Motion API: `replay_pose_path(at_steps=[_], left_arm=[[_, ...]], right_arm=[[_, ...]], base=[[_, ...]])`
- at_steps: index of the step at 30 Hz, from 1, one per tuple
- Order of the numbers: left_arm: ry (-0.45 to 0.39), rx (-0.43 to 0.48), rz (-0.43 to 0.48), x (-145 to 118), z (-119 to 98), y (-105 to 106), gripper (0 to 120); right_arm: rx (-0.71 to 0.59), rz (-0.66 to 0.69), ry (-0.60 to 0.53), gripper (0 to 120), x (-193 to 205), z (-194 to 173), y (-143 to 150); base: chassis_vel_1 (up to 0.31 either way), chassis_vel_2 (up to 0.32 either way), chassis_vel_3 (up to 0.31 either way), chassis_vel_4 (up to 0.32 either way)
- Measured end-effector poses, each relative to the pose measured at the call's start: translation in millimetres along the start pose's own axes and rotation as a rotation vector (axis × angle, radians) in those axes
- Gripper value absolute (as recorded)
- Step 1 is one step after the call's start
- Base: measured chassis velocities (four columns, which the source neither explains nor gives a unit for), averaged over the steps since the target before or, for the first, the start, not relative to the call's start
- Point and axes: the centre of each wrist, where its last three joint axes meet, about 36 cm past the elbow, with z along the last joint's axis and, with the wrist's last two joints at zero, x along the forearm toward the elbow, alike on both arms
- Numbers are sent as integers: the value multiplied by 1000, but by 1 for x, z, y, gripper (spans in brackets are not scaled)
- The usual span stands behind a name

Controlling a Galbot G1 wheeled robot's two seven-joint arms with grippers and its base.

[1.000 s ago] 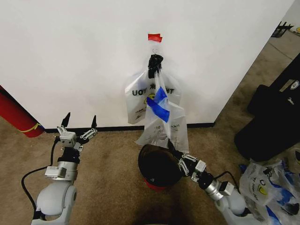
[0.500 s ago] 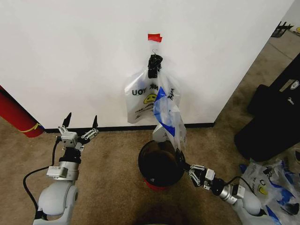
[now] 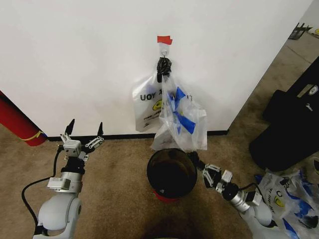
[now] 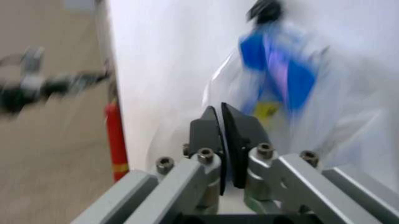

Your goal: Pick up the garbage bag from the wall and place it over the trash bin.

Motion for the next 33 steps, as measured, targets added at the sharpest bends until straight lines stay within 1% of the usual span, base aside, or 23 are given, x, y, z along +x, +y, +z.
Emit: replay_pose_path(at_steps=[2,4,5,6,7,8,9,10,11,12,15,16,18,19,21,22,23,25,28,29,31,32,33], left_arm=[[0,0,0,0,0,0,100],[-2,0,-1,0,-1,1,100],[-3,1,-2,0,-1,1,100],[-5,1,-2,0,-2,2,100],[-6,2,-3,0,-2,2,100],[-7,1,-3,0,-2,3,100],[-7,1,-3,0,-2,3,100],[-9,0,-4,0,-2,4,100],[-10,-2,-5,-1,-3,5,100],[-10,-4,-5,-1,-2,6,100],[-8,-5,-5,-1,0,7,100],[-8,-5,-5,-1,0,7,100],[-8,-4,-2,-1,0,6,100],[-8,-1,1,-2,0,4,100],[-7,0,5,-2,1,3,100],[-5,0,7,-2,2,2,100],[-5,0,7,-2,2,2,100],[-2,-1,11,-3,4,2,100],[2,-2,13,-4,6,2,100],[3,-3,13,-4,7,2,100],[3,-3,13,-5,7,2,100],[5,-2,13,-5,9,2,100],[7,-2,13,-5,10,3,100]], right_arm=[[-11,18,-11,4,-3,-2,1],[-70,81,-53,12,-17,-11,4],[-99,92,-69,15,-23,-17,4],[-118,85,-74,16,-27,-21,3],[-129,55,-71,23,-28,-24,-1],[-126,-9,-64,27,-27,-30,-10],[-126,-9,-64,27,-27,-30,-10],[-99,-62,-42,31,-24,-35,-21],[-42,-60,-26,36,-24,-38,-28],[-4,-19,-31,39,-27,-38,-29],[109,161,-67,53,-49,-35,-22],[109,161,-67,53,-49,-35,-22],[176,221,-75,58,-61,-33,-21],[237,257,-71,67,-70,-28,-22],[310,275,-54,75,-81,-19,-24],[343,269,-43,79,-87,-13,-26],[343,269,-43,79,-87,-13,-26],[422,235,-8,86,-96,-3,-32],[569,144,49,97,-106,10,-47],[599,125,61,99,-108,12,-50],[612,117,66,99,-109,13,-51],[667,80,88,100,-115,18,-57],[693,67,98,100,-119,21,-60]], base=[[0,0,0,0],[0,0,0,0],[0,0,0,0],[0,0,0,0],[0,0,0,0],[0,0,0,0],[0,0,0,0],[0,0,0,0],[0,0,0,0],[0,0,0,0],[0,0,0,0],[0,0,0,0],[0,0,0,0],[0,0,0,0],[0,0,0,0],[0,0,0,0],[0,0,0,0],[0,0,0,0],[0,0,0,0],[0,0,0,0],[0,0,0,0],[0,0,0,0],[0,0,0,0]])
